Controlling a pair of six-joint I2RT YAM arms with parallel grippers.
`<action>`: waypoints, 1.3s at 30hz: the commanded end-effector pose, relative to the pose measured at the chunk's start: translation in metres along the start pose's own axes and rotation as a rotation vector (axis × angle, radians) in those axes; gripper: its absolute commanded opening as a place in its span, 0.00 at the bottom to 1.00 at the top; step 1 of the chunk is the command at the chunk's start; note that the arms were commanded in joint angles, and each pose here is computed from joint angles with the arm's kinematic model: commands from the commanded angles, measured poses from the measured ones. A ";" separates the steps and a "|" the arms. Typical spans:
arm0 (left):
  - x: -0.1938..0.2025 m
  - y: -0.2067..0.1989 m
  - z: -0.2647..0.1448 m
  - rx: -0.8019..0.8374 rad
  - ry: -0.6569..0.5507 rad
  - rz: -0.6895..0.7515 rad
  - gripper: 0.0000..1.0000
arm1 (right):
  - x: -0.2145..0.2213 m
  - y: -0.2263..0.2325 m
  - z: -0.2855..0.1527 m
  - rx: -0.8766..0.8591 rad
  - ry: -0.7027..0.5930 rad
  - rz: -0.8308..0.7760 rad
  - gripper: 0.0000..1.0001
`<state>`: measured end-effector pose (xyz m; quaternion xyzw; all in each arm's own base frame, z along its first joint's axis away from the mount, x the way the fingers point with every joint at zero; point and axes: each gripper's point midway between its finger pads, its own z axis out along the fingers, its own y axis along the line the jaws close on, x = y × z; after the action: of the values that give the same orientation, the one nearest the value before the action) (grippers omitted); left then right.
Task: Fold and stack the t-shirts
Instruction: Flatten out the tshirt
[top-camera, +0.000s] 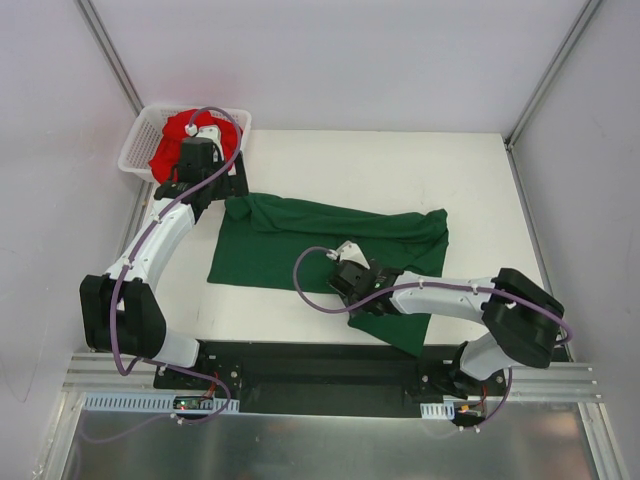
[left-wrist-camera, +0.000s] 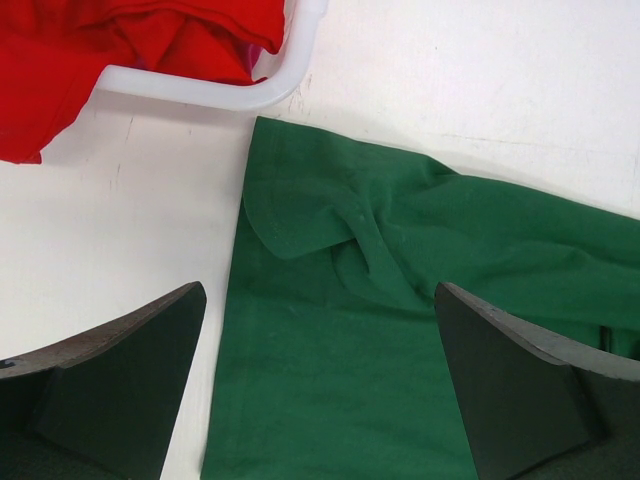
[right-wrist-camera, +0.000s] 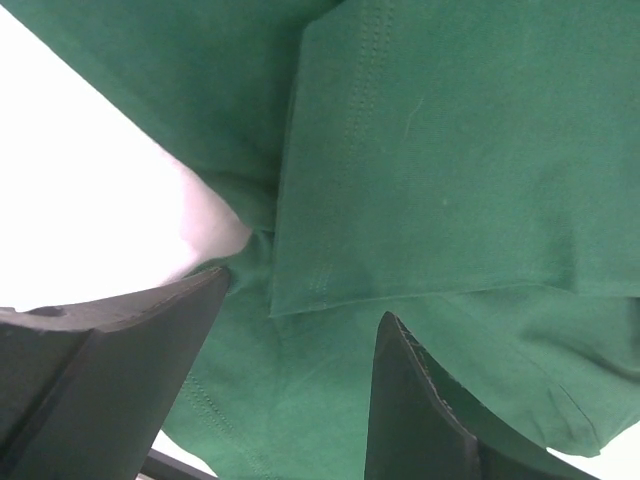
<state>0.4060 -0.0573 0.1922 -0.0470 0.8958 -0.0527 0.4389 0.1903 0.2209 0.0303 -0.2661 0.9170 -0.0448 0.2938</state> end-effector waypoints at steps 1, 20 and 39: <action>-0.009 -0.002 -0.007 0.015 -0.028 0.014 0.99 | -0.011 -0.005 -0.002 0.044 -0.029 0.021 0.66; -0.010 -0.002 -0.006 0.016 -0.029 0.016 0.99 | -0.002 -0.009 0.006 0.073 0.001 0.028 0.54; -0.009 -0.003 -0.004 0.021 -0.023 0.008 0.99 | -0.036 -0.030 -0.054 0.038 -0.125 0.090 0.63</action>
<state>0.4062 -0.0569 0.1924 -0.0468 0.8956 -0.0526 0.4393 0.2025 0.2187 0.1072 -0.2147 0.9030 -0.0091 0.3720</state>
